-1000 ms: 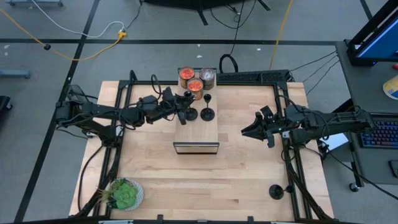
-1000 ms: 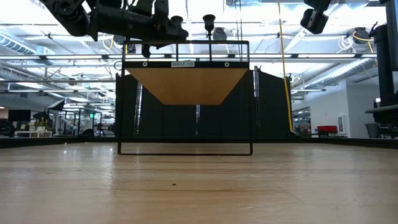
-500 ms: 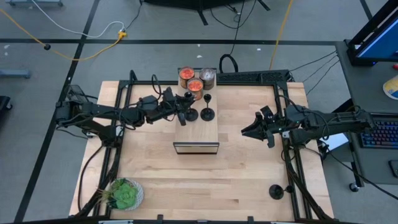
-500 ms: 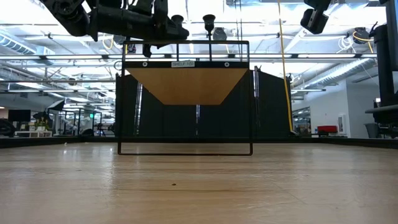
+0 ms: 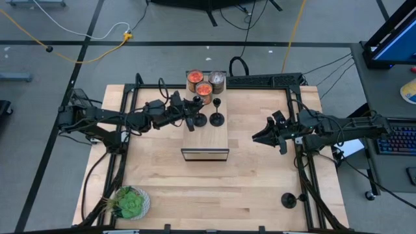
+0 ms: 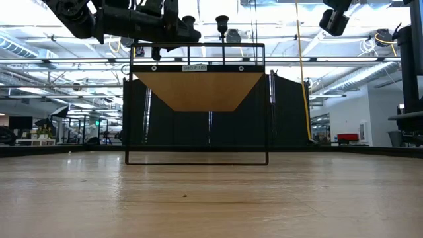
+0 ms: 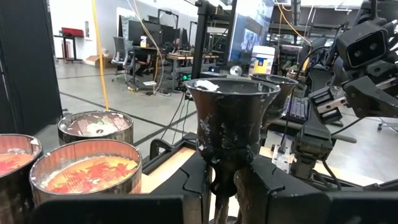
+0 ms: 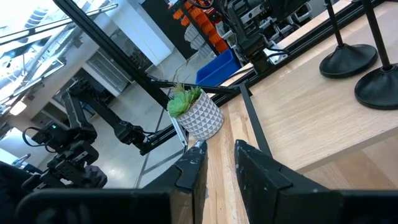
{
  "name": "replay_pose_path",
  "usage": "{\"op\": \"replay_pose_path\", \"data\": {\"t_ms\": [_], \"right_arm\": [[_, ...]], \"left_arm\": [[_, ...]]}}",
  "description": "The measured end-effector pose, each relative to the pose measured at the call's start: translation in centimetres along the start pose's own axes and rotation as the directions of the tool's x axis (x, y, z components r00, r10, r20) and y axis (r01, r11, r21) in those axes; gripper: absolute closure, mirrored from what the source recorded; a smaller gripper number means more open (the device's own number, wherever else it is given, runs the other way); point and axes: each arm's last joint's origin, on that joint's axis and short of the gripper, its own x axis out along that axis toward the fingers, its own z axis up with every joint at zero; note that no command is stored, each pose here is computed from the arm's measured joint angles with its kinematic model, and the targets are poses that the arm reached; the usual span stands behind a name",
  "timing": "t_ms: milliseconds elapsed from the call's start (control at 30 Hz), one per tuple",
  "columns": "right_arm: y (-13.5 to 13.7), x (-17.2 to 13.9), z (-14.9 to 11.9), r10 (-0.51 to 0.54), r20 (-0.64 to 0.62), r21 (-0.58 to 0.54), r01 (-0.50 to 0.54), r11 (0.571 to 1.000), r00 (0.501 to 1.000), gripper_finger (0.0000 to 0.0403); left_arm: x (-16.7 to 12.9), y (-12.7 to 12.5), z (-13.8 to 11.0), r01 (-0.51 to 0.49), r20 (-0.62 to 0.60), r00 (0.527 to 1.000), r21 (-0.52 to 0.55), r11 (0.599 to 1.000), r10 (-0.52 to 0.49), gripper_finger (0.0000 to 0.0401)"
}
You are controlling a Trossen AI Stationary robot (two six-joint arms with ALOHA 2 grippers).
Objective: Pick & Place candle stick holders
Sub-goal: Align the top black candle holder with the black candle holder on the shelf, then put the black candle holder on the shelf
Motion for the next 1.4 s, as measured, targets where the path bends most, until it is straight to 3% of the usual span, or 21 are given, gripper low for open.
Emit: {"op": "replay_pose_path", "data": {"t_ms": [233, 700, 1400], "right_arm": [[0.0, 0.0, 0.0, 0.0, 0.0, 0.0, 0.0, 1.0, 1.0, 0.033], [0.0, 0.0, 0.0, 0.0, 0.0, 0.0, 0.0, 1.0, 1.0, 0.033], [0.0, 0.0, 0.0, 0.0, 0.0, 0.0, 0.0, 1.0, 1.0, 0.033]], "left_arm": [[0.0, 0.0, 0.0, 0.0, 0.0, 1.0, -0.004, 1.0, 0.0, 0.0333], [-0.1, 0.0, 0.2, 0.001, 0.006, 1.0, -0.03, 1.0, 0.0, 0.0251], [-1.5, 0.0, 2.8, 0.011, 0.101, 0.995, -0.02, 1.0, -0.009, 0.0226]]}}
